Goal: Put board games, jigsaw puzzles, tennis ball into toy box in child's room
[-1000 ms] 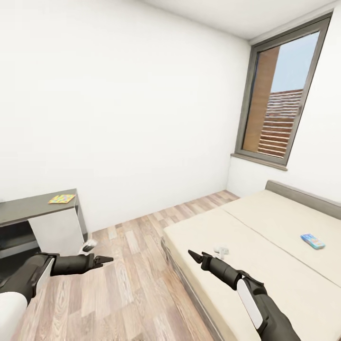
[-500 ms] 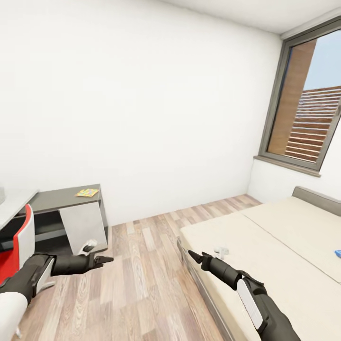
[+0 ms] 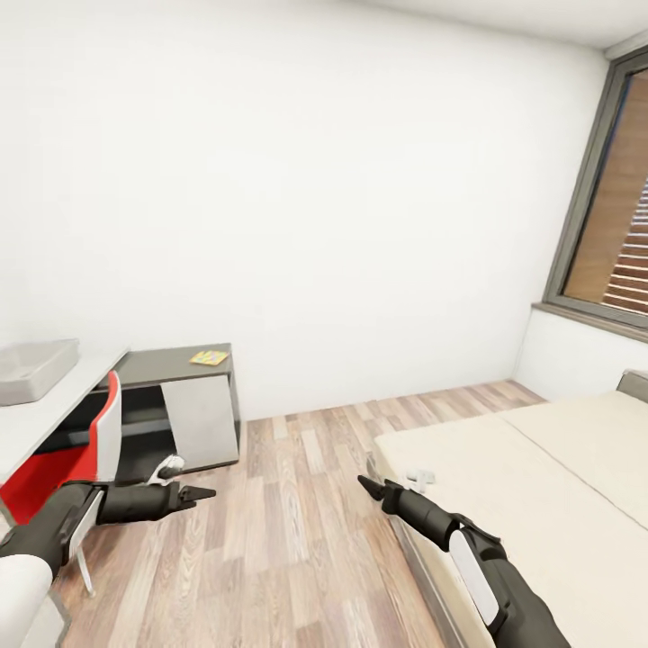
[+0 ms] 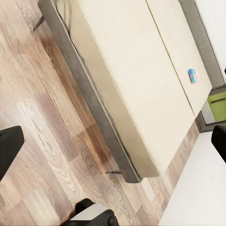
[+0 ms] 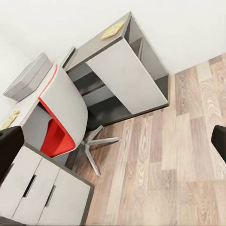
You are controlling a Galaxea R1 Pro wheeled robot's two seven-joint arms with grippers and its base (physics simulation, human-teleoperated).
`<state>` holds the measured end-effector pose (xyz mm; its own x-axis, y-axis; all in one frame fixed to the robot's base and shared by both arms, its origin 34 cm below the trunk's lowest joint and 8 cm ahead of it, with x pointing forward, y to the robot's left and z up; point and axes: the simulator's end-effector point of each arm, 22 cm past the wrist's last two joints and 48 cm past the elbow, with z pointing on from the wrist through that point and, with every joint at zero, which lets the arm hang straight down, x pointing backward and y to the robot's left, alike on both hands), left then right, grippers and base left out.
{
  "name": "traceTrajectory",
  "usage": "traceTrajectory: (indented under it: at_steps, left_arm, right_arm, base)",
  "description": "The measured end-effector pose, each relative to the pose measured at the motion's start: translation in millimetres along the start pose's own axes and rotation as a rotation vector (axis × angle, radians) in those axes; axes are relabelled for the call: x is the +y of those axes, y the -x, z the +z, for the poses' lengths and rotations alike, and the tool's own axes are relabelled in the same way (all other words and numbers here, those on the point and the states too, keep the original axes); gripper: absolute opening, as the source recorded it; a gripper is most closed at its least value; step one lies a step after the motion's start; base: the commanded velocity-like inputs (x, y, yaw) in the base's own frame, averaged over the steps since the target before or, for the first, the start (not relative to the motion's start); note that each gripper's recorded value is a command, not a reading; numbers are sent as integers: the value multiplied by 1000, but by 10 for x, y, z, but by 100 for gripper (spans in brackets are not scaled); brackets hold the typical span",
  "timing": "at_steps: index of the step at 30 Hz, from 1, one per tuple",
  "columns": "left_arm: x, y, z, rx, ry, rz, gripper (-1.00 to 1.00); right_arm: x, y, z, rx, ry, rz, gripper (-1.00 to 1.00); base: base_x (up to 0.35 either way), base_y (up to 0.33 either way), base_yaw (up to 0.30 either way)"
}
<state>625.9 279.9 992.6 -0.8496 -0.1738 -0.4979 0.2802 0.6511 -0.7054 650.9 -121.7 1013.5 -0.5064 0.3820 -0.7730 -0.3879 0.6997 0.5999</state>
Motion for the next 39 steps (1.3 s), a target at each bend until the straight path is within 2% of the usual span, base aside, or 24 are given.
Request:
traceTrajectory:
  at_steps: [16,23,39]
  left_arm:
    - [-1,0,-1,0,0,0,100]
    - [10,0,1,0,5,1,100]
    - [23,0,1,0,11,0,100]
  right_arm:
    - [3,2,0,-1,0,0,100]
    - [-1,5,0,-2,-2,-1,100]
    - [-5,1,1,1,-2,2,100]
  base:
    - [-54,-24,269]
    - [-62,-155,55]
    - [-13,-30,3]
